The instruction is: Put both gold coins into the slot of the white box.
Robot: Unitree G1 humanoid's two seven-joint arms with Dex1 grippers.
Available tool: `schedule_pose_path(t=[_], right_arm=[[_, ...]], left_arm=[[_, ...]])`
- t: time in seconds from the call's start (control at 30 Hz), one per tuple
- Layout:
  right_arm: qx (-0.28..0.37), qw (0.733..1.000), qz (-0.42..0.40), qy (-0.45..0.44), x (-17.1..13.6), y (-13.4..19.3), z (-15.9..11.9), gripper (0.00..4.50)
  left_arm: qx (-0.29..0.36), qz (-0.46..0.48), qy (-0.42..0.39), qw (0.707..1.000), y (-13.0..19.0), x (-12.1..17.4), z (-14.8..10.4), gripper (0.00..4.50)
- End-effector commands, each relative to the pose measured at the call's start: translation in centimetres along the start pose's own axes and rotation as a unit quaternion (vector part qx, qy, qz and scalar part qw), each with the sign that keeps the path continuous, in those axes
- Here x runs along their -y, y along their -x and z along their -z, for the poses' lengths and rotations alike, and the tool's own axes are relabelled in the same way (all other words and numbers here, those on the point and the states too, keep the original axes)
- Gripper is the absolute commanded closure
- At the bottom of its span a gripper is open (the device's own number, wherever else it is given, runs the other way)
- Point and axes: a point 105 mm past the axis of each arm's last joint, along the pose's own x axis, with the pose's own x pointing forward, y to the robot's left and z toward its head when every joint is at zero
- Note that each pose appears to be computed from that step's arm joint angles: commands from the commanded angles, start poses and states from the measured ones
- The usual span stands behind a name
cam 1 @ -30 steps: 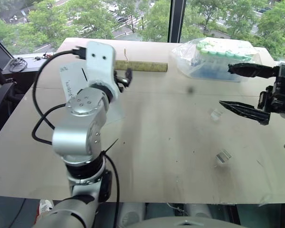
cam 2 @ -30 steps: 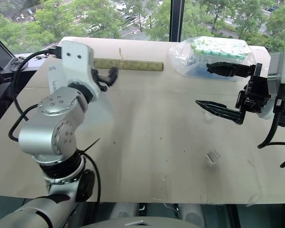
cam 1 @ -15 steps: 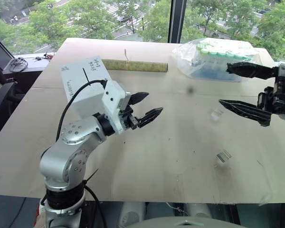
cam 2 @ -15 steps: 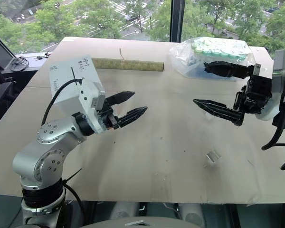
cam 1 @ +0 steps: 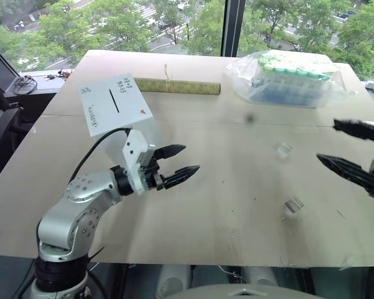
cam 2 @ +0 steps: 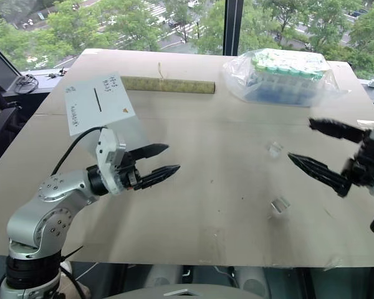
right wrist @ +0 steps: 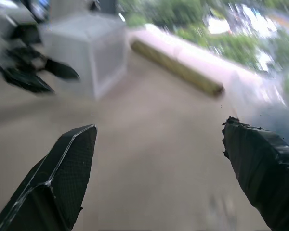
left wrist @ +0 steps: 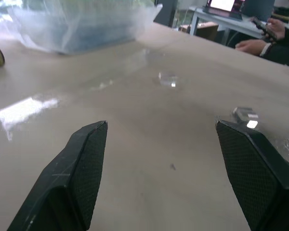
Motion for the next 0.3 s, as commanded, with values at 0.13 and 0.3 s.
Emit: schedule_pose_path(t=[0.13,0.3], right_arm=[[-0.155,0.982,0.103,-0.007,-0.6,5.5,5.4,0.0],[-0.178,0.975,0.133,-0.017,-1.1,6.9,7.0,0.0]], left_arm=[[-0.026,-0.008,-0.003,1.0,2.1,-0.4,1.7,0.88],[-0.031,-0.014,0.007,0.999,2.6,-0.3,2.5,0.88]])
